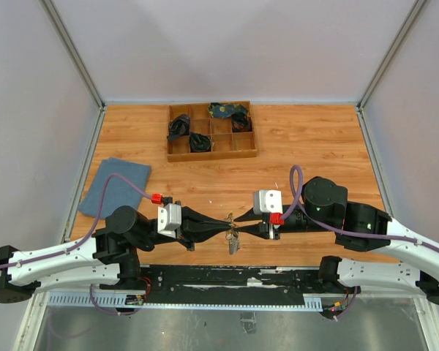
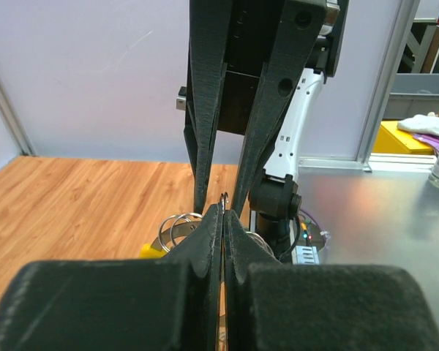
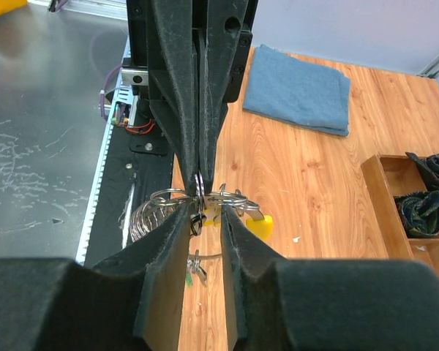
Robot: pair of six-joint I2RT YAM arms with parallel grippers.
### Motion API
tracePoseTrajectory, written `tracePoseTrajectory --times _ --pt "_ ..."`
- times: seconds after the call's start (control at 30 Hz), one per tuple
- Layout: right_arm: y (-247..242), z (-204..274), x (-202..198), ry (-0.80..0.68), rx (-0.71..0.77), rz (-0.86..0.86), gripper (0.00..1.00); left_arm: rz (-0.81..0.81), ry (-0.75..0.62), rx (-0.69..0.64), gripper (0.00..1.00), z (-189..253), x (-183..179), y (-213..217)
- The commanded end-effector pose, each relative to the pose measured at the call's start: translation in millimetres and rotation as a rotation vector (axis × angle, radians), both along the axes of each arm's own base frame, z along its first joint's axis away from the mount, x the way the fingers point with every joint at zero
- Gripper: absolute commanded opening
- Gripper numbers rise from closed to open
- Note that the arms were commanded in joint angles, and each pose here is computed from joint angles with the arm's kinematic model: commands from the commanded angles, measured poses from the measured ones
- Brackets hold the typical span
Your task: Put the keys on the keyring
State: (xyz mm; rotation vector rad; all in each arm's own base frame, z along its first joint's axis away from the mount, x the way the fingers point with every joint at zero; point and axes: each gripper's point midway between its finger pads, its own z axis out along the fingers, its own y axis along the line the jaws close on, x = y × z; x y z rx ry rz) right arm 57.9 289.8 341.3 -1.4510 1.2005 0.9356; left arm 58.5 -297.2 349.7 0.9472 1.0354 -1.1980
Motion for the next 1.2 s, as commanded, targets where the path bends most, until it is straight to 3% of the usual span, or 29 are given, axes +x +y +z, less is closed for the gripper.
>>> tracePoseTrajectory --times 0.0,0.3,0.53,0.7,0.83,0.97,1.17 --pt "4.7 6.8 -10.0 0.018 0.036 0.043 0.23 -0.014 -0.028 -0.09 0.01 25.8 -4.3 5.3" --pt "9.2 5.7 -10.8 0.03 0.036 0.052 0.16 -0.018 -0.031 -0.092 0.01 25.9 -5.1 5.5" --pt "10.4 1.0 -9.7 0.031 0.023 0.048 0.18 -0.016 -0.034 -0.094 0.0 26.2 -5.0 6.5" --pt "11.1 -1.5 -8.1 0.034 0.011 0.041 0.01 -0.016 -0.035 -0.095 0.0 25.7 -5.2 6.7" --pt "8.8 -1.4 -5.6 0.024 -0.032 0.033 0.0 0.021 -0.015 -0.091 0.0 23.6 1.6 8.0" --pt "-1.7 -2.8 -2.1 -0.011 -0.13 0.024 0.0 0.062 0.011 -0.068 0.12 19.1 9.3 8.7" --pt "-30.9 -28.3 9.0 -0.036 -0.443 -0.01 0.0 0.085 0.01 -0.018 0.32 11.1 13.9 6.6"
